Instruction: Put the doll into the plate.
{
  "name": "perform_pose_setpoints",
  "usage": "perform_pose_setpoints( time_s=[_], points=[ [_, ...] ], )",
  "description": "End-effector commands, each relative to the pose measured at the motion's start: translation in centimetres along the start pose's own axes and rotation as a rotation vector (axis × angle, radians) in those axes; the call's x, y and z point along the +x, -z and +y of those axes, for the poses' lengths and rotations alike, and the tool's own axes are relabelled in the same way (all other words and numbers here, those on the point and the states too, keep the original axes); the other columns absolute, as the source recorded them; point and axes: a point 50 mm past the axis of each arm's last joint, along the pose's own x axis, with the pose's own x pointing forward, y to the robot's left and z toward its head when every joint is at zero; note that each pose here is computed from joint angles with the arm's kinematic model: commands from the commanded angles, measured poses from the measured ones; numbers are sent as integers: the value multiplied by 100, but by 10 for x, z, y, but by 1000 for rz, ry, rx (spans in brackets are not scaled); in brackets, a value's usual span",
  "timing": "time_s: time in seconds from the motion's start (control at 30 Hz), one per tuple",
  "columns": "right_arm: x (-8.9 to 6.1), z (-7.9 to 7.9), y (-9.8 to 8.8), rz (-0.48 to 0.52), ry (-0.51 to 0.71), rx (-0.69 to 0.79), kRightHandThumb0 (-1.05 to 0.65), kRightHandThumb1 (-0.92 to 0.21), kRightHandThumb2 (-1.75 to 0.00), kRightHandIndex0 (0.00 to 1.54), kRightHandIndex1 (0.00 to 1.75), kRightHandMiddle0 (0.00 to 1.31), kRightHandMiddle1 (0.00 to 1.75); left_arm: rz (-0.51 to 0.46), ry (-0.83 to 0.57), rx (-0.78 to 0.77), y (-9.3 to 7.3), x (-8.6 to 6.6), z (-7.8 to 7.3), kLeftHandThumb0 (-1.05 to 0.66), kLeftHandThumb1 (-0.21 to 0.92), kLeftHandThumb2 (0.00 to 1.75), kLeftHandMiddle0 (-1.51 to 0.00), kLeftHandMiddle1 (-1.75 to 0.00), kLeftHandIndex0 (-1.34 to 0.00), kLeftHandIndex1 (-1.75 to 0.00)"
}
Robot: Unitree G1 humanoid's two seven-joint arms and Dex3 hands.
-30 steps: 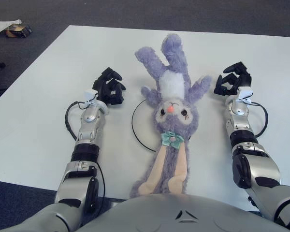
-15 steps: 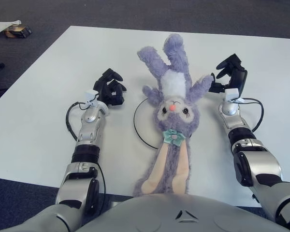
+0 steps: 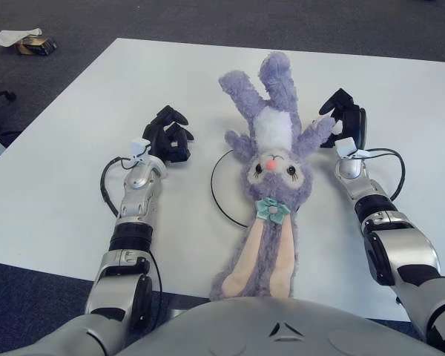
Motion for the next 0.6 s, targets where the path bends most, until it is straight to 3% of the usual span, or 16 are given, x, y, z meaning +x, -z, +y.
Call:
perform_pose_setpoints(
  time_s=[0.0,0.23,0.57],
  points=[
    [-37,7,36,244,-115,42,-45,-38,-123,115,175,56,174,131,-29,-29,27,-16,5,-1,20,146,-59,-175,-58,-175],
    [-32,5,48,404,-302,97,-46,-40,-122,109,175,55,175,129,-31,-27,25,-17,6,-1,20,146,-59,-175,-58,-175],
    [-28,-6,44,416,-388,27,-44,-45,-115,95,175,51,175,120,-32,-19,23,-18,7,-1,20,146,-59,-175,-58,-175]
  ],
)
